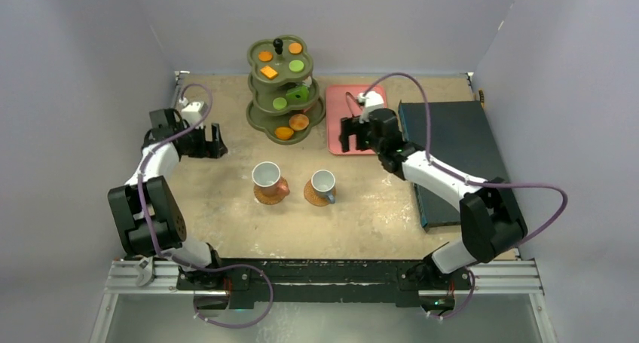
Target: Serve the afternoon tea
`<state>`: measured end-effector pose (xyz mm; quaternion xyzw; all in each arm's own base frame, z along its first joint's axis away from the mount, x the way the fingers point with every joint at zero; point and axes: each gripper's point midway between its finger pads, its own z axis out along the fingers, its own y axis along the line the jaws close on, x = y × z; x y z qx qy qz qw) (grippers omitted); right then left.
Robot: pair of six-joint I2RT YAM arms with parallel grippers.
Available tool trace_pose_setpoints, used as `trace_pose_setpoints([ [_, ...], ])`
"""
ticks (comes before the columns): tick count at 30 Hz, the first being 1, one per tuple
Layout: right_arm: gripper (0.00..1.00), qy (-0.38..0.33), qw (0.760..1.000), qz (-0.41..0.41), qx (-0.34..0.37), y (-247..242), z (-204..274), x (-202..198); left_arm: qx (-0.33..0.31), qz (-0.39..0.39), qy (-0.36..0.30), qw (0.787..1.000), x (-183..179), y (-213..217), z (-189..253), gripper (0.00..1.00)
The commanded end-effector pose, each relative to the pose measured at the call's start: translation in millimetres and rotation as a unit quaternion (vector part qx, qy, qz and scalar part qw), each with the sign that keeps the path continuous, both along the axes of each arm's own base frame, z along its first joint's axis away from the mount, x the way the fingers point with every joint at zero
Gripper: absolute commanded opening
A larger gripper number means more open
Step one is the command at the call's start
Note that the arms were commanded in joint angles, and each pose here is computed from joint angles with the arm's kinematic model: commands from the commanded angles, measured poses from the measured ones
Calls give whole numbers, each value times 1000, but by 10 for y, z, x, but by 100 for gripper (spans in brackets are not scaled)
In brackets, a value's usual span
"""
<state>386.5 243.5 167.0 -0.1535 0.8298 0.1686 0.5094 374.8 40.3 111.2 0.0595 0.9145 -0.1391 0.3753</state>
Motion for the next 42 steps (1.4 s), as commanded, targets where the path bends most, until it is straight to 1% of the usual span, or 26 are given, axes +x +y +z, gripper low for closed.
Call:
trace_pose_setpoints([
  [1, 98, -22, 992, -112, 50, -688, 27, 231, 16, 52, -127, 990, 265, 88, 60, 90],
  [4, 98, -36, 980, -190, 47, -1202, -55, 317, 20, 55, -163, 985, 220, -1, -27, 90],
  [8, 98, -53, 959, -278, 33, -1690, -161, 342, 13, 66, -209, 976, 207, -61, -74, 93],
  [10, 98, -63, 943, -328, 19, -1925, -236, 328, 2, 71, -229, 971, 210, -121, -84, 96],
  [12, 98, -74, 919, -388, 16, -2177, -294, 295, 9, 69, -243, 967, 203, -170, -112, 97],
  [13, 98, -79, 910, -406, 17, -2273, -294, 274, 11, 68, -250, 966, 201, -188, -124, 97],
  [14, 98, -94, 902, -422, 17, -2361, -272, 236, 11, 68, -254, 965, 198, -196, -140, 98],
  [17, 98, -181, 881, -436, 31, -2518, 7, 165, 9, 73, -266, 961, 191, -209, -226, 98],
  [18, 98, -190, 876, -443, 21, -2573, 9, 147, 8, 76, -270, 960, 189, -213, -248, 99],
  [20, 98, -187, 873, -450, -6, -2638, -56, 143, 5, 83, -278, 957, 192, -215, -286, 99],
  [22, 98, -185, 873, -451, -18, -2672, -132, 118, 4, 93, -282, 955, 216, -195, -272, 99],
  [26, 98, -200, 871, -448, -11, -2701, -233, -4, -11, 96, -291, 952, 235, -228, -249, 99],
  [28, 98, -205, 870, -447, -19, -2721, -278, -16, -18, 100, -306, 947, 199, -249, -242, 99],
  [30, 98, -211, 871, -444, -10, -2707, -258, -14, -21, 99, -330, 939, 168, -277, -204, 99],
  [32, 98, -224, 871, -437, -8, -2709, -229, -18, -10, 97, -323, 941, 162, -298, -233, 99],
  [35, 98, -239, 869, -433, -5, -2721, -252, -38, -2, 87, -335, 938, 163, -356, -208, 99],
  [37, 98, -260, 865, -430, -17, -2738, -199, -28, 9, 87, -333, 939, 151, -382, -228, 99],
  [40, 98, -246, 880, -407, -9, -2647, -271, -18, 26, 89, -336, 937, 133, -415, -244, 99],
  [42, 98, -261, 879, -399, -14, -2643, -229, -43, 46, 80, -336, 937, 61, -473, -325, 99],
])
